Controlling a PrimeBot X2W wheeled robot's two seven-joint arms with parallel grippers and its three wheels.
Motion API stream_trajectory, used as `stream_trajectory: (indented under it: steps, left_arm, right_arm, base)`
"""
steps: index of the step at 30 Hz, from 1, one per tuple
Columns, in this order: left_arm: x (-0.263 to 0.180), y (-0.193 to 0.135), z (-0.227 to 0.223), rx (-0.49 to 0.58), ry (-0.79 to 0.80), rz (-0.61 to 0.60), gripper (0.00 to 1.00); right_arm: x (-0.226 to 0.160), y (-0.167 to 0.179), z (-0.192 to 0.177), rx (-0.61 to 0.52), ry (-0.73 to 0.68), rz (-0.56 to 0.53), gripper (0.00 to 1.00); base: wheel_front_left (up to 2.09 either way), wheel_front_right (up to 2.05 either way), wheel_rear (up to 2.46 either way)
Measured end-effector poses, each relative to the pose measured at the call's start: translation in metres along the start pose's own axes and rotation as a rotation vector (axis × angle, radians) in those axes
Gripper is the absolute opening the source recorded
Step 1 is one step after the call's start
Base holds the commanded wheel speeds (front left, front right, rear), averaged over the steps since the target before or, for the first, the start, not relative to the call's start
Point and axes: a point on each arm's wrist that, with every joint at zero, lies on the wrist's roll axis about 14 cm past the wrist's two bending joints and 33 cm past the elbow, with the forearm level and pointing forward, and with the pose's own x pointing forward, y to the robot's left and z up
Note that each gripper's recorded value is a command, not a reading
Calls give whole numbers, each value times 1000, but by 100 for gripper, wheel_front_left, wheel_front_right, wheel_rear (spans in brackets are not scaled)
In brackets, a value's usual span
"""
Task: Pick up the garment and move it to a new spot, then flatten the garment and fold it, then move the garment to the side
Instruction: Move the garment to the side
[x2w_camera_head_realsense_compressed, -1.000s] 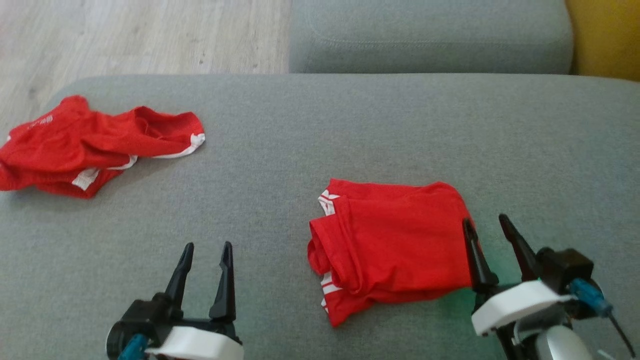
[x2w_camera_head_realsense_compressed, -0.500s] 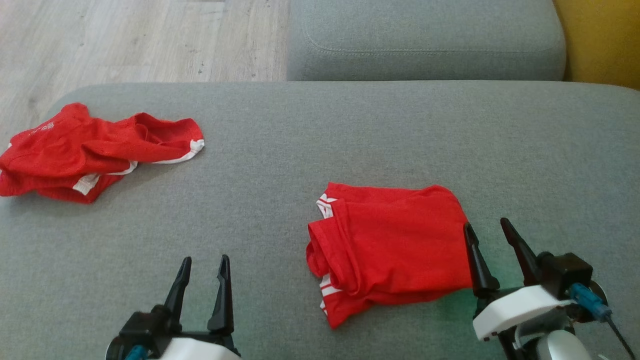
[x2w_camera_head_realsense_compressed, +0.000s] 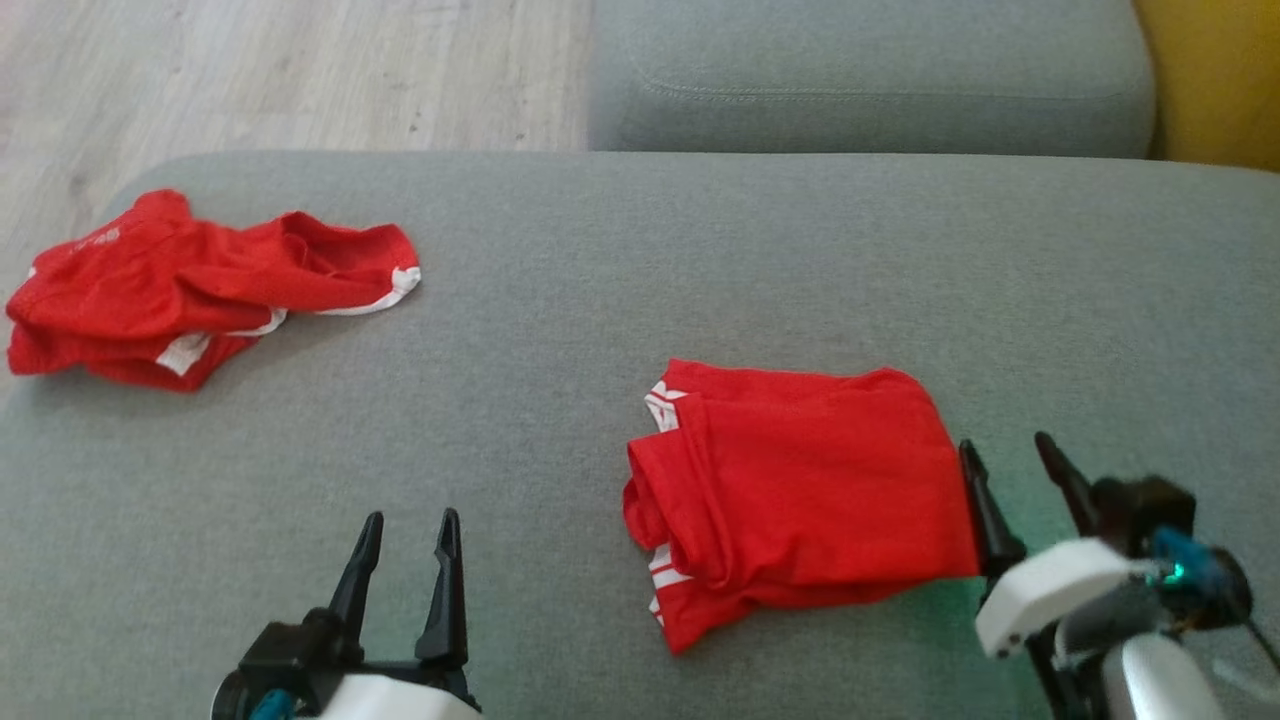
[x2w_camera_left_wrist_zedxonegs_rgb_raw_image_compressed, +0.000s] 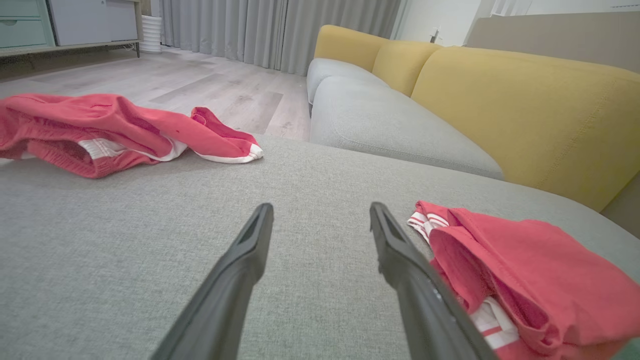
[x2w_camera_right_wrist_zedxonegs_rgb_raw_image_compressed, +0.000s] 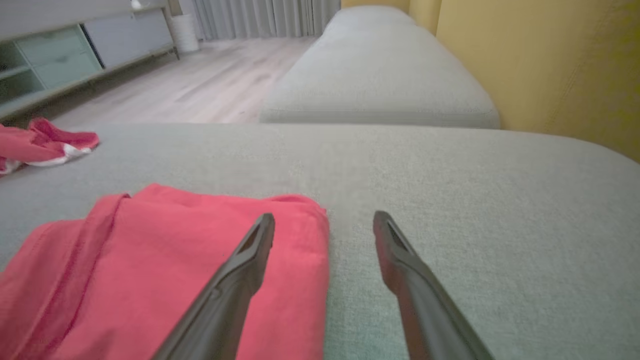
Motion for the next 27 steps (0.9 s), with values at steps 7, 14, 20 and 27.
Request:
stream_trajectory:
  steps: [7,14,20,27]
  left_arm:
    - [-2,10,-4,1,11,38,100]
    - [1,23,-6,-10,19,91,100]
    - [4,31,-11,-11,34,123,100]
    - [27,19,-9,19,30,55,100]
  right_arm:
    - [29,-8,-23,-45,194,-16,100]
    - [40,9,-74,-26,443,45,100]
    - [60,10,-74,1,462,60,37]
    - [69,-6,-63,19,428,29,0]
  base:
    - [0,0,0]
    - [0,0,0]
    - [0,0,0]
    - [0,0,0]
